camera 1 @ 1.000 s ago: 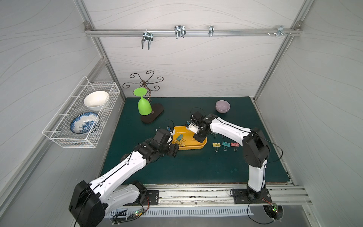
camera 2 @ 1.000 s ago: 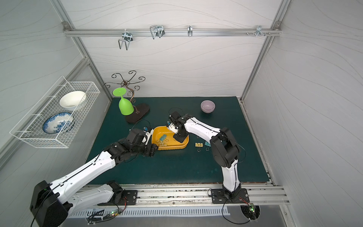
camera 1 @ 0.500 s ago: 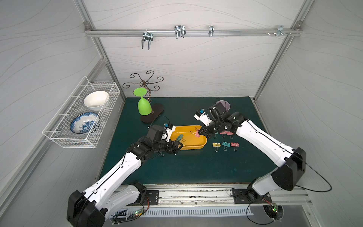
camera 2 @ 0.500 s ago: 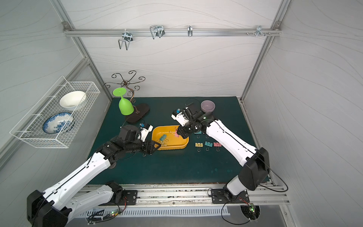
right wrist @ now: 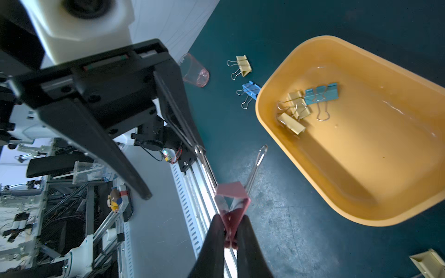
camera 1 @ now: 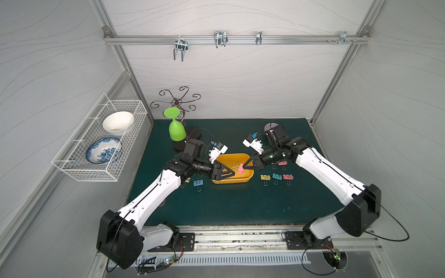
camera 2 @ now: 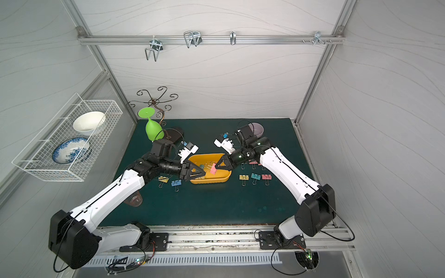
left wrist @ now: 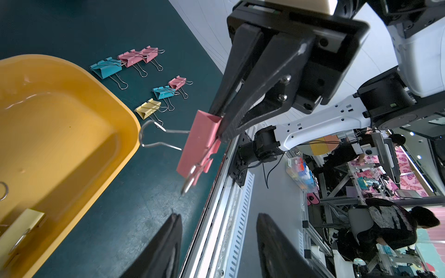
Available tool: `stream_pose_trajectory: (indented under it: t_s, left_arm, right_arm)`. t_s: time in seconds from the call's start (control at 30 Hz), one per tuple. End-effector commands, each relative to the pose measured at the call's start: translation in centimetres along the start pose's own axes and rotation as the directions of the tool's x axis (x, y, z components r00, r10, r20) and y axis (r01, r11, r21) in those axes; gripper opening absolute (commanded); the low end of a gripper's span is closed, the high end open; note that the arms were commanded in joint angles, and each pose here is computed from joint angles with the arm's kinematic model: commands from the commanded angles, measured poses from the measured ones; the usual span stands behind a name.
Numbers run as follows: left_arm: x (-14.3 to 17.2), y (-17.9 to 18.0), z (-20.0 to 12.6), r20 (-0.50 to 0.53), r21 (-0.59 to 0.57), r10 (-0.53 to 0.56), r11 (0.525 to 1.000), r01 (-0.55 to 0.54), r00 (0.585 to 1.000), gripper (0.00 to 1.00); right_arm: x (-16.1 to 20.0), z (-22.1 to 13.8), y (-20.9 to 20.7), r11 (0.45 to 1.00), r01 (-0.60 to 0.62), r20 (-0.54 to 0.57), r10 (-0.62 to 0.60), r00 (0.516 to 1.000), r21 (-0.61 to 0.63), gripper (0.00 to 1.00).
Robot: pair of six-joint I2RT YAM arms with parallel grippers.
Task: Take out the binder clips from the storage box
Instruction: Pick up the binder clip from the storage box.
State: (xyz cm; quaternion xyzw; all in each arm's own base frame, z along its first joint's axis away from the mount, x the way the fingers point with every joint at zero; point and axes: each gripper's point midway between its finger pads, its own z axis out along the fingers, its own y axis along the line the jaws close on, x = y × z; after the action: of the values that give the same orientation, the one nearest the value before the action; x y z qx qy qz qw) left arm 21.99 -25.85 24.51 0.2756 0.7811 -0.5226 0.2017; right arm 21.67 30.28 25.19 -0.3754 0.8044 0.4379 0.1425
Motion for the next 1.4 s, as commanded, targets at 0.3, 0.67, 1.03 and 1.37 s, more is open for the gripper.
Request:
stream_pose_trajectory:
  t_s: [0.3, 0.67, 1.03, 1.37]
  left_arm:
    - [-3.1, 0.4, -0.8, 0.103, -0.050, 0.027, 0.999, -0.022, 0.994, 0.49]
    - [-2.3, -0.5, -0.8, 0.072, 0.001, 0.001, 1.000, -0.001, 0.997, 0.14]
    - [-0.5, -0.3, -0.4, -0.008, 0.027, -0.041, 0.999, 0.041, 0.999, 0.20]
    - [-1.5, 0.1, 0.0, 0.030, 0.042, -0.101, 0.994, 0.100, 0.994, 0.00]
  right_arm:
    - [0.9, 0.3, 1.8, 0.989, -0.037, -0.043, 0.031, 0.999, -0.146, 0.04]
    - [1.2, 1.1, 1.0, 0.987, -0.075, -0.073, 0.066, 0.995, -0.140, 0.04]
    - [1.0, 1.4, 0.7, 0.985, -0.093, -0.071, 0.084, 0.994, -0.144, 0.05]
    - [0.5, 1.2, 0.1, 0.988, -0.111, -0.048, 0.107, 0.993, -0.105, 0.18]
